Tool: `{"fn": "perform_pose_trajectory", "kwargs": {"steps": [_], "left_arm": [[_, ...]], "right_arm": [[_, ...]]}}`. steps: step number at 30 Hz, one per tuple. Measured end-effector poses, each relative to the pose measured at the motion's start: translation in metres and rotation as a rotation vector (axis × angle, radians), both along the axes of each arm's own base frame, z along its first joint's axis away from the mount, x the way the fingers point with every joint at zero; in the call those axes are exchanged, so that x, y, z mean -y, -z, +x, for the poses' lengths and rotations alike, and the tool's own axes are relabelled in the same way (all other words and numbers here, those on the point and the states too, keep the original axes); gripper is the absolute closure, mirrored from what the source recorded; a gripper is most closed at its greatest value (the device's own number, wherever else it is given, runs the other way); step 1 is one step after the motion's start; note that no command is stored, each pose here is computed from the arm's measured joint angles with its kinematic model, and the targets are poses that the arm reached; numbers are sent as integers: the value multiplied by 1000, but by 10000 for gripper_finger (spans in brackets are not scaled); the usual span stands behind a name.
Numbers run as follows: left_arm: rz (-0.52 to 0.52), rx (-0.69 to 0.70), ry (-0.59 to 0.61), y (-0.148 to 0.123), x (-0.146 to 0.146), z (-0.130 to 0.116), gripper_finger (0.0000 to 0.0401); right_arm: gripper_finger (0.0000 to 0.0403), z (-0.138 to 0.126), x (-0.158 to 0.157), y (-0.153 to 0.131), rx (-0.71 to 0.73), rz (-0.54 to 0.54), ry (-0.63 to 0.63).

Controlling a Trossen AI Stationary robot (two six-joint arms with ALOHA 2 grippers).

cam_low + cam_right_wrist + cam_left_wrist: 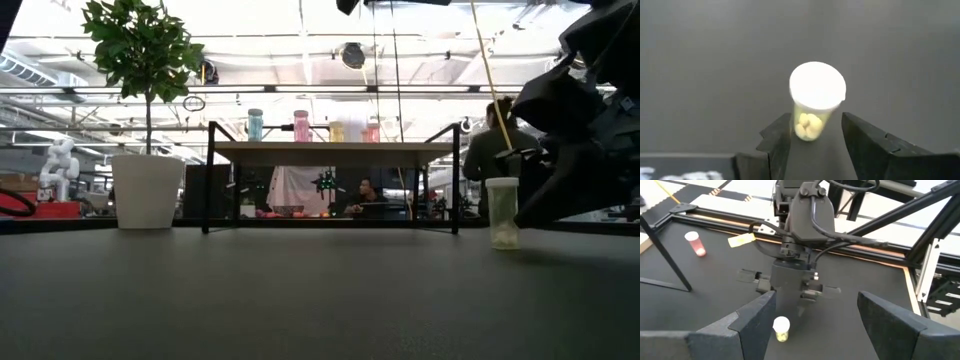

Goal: Pick and place medicine bottles onto shelf by color
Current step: Put the yellow pill bottle on the shelf aligned with the other yellow pill bottles

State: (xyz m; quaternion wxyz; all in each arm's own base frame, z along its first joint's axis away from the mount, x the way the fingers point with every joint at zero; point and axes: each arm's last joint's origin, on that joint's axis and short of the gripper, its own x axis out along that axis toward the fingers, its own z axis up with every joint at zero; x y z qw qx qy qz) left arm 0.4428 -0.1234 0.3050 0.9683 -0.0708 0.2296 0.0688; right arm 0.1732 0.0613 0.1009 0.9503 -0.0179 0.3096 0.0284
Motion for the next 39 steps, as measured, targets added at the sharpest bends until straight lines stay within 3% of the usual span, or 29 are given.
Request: {"fn": "perform_pose_trajectory", "kwargs": {"steps": [9,16,24,28,39], "left_arm": [[-22,7,-26,0,-4,1,123],[-56,12,-33,0,4,-1,123],[-55,18,-78,0,2,-1,123],[-66,21,-90,0,1,-1,123],[-63,21,-92,0,1,-1,123]], "right_arm": [[231,1,1,0,-4,32,28],[178,-7,-2,7,-101,167,143],[152,-8,-2,8,-86,54,130],[151,-11,-6,12,-129,108,160],[151,-10,-11,19,-42,59,125]]}}
